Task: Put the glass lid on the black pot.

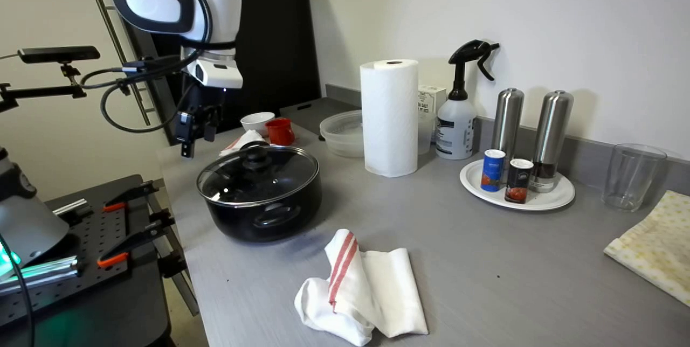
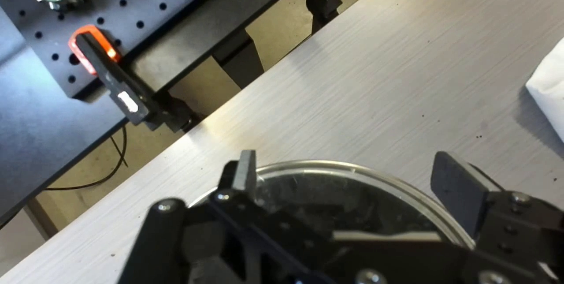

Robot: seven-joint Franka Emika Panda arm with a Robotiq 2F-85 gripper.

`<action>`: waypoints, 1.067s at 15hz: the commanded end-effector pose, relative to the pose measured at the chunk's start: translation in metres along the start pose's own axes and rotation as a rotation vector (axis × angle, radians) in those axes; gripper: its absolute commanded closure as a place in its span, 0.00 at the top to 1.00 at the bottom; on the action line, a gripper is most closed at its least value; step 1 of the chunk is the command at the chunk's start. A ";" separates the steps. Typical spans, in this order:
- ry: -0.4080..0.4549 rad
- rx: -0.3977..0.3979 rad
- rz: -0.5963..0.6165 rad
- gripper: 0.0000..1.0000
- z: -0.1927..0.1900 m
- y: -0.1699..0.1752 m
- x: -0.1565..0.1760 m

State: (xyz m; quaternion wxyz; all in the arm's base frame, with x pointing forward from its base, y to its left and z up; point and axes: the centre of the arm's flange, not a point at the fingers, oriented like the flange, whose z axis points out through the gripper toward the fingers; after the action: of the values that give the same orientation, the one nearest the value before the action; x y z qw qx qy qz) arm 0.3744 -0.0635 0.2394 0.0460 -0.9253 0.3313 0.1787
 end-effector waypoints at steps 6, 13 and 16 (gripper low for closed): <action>-0.056 0.042 -0.009 1.00 0.028 -0.019 -0.022; -0.111 0.065 0.013 1.00 0.039 -0.022 -0.010; -0.126 0.069 0.019 1.00 0.044 -0.022 -0.005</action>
State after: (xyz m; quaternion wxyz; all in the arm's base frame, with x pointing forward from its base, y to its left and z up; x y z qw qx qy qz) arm 0.3632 -0.0326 0.2077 0.0835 -0.9087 0.3445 0.2203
